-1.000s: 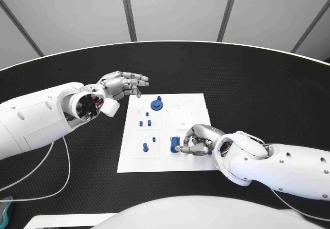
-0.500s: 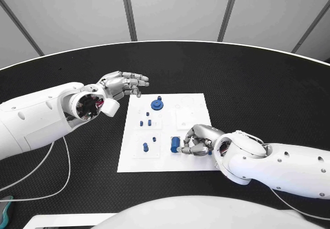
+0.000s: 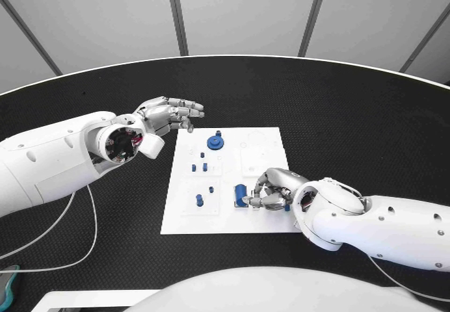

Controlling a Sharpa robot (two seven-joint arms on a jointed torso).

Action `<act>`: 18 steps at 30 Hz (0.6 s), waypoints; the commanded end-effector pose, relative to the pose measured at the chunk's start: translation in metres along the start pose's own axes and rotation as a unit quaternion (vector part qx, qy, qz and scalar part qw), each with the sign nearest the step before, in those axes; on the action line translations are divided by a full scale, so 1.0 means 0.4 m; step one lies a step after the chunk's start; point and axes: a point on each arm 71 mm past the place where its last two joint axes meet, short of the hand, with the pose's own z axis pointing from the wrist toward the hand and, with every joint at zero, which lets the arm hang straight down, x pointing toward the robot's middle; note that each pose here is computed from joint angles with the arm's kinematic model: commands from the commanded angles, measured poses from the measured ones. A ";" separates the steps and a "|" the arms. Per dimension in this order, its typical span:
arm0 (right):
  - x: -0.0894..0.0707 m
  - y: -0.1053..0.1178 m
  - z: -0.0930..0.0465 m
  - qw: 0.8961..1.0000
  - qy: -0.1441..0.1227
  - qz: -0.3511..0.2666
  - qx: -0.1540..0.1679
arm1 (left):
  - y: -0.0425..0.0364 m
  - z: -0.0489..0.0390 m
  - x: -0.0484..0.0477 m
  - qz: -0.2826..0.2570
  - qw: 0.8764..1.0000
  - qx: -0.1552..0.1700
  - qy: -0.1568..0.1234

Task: Assemble the parts on the task board

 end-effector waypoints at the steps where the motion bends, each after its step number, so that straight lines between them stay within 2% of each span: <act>1: -0.001 -0.001 -0.002 1.000 0.000 0.000 0.000 | 0.000 0.000 -0.001 0.000 1.000 0.000 0.000; 18: -0.001 -0.001 -0.015 1.000 0.009 -0.004 -0.012 | 0.000 -0.003 -0.004 0.000 1.000 -0.001 -0.002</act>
